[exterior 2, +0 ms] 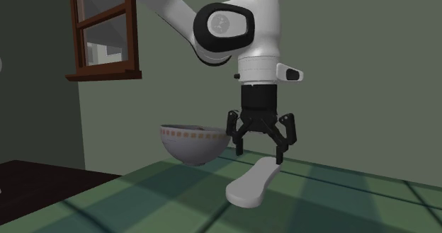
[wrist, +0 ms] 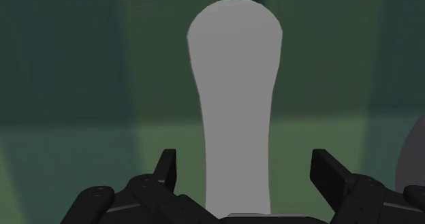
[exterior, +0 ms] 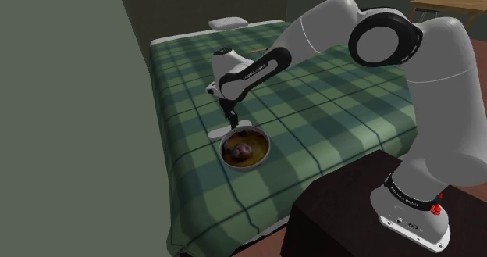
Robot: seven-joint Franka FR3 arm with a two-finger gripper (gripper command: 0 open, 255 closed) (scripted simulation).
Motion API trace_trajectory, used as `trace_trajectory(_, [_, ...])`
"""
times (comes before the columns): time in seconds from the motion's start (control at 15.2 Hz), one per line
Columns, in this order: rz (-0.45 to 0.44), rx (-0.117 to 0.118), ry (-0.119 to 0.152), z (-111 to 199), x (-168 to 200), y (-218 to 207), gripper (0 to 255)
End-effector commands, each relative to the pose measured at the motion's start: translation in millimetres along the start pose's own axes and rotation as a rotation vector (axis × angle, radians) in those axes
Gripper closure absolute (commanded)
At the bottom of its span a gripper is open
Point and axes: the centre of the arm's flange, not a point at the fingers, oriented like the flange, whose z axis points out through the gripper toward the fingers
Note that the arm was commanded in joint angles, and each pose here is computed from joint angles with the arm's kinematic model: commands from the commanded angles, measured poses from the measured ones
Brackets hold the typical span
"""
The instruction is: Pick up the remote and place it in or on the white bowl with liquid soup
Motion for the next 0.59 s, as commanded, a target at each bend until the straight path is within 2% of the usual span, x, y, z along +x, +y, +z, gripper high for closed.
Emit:
trace_trajectory(0.0, [-0.01,0.0,0.001,11,3,0,0])
trace_trajectory(0.33, [-0.01,0.0,0.001,40,3,0,0])
trace_trajectory(0.53, [-0.01,0.0,0.001,40,3,0,0])
